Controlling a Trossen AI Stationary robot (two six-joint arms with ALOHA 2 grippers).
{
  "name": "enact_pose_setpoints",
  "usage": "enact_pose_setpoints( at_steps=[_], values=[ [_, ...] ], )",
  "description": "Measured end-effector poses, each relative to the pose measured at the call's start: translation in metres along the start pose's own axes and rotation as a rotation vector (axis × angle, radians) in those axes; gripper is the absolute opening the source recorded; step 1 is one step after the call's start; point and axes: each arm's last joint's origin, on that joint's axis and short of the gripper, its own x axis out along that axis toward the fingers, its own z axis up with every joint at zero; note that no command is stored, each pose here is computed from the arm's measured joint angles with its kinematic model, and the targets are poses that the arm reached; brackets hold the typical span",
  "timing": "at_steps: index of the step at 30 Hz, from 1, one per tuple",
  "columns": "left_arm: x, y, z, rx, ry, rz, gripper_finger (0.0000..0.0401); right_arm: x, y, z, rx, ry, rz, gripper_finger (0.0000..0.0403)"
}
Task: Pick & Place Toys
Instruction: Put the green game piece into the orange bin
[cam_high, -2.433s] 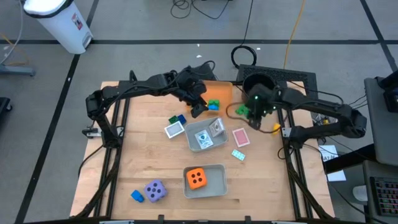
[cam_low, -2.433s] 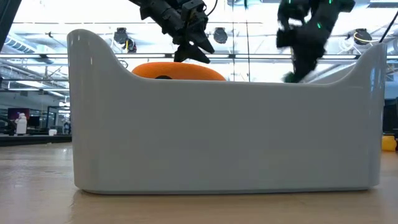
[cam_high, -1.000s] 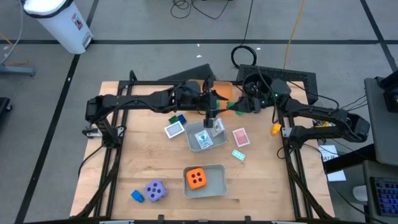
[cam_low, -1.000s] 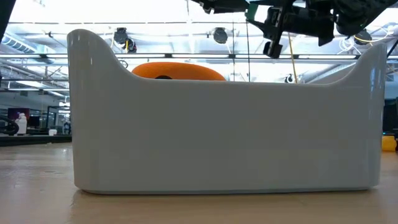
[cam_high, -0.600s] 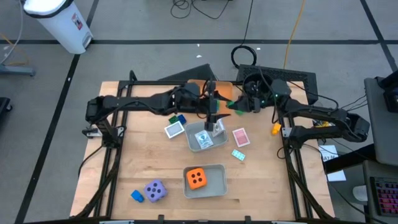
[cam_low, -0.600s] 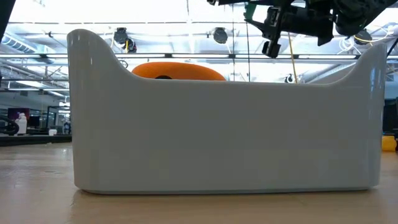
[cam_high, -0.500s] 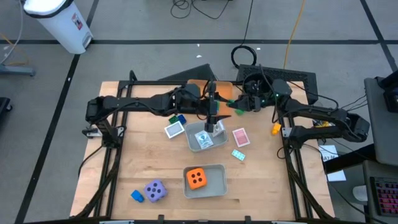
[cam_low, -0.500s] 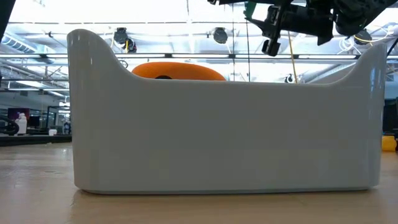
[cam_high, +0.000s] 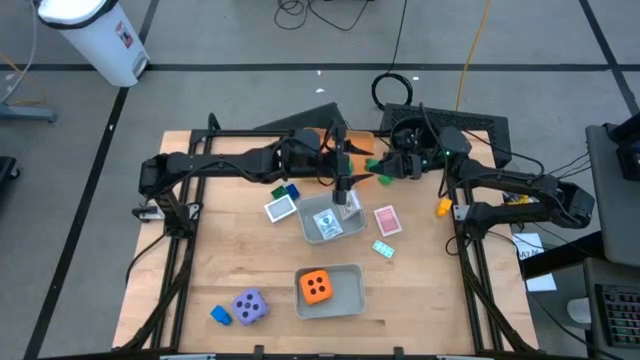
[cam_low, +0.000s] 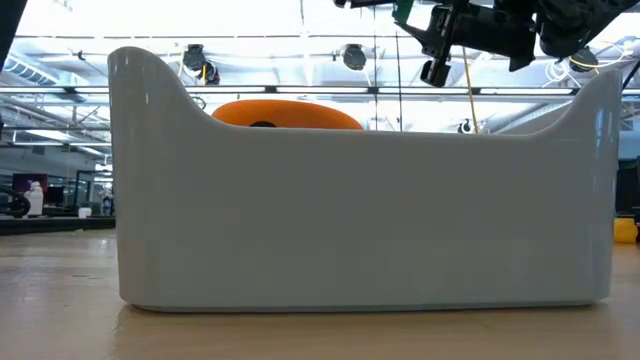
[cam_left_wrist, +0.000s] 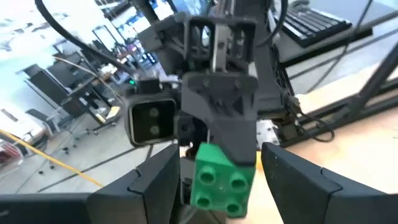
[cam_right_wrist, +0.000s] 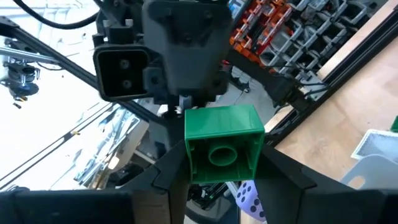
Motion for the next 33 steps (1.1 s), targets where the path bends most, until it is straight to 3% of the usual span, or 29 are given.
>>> enact_pose_setpoints(
  at_steps=[13, 33],
  values=[
    [0.008, -0.003, -0.013, -0.027, 0.039, -0.041, 0.0232, 0.006, 0.004, -0.007, 0.019, 0.033, 0.025, 0.0139],
    [0.007, -0.003, -0.012, -0.048, 0.026, -0.056, 0.0232, 0.008, 0.005, -0.008, 0.018, 0.036, 0.032, 0.0139]
  ],
)
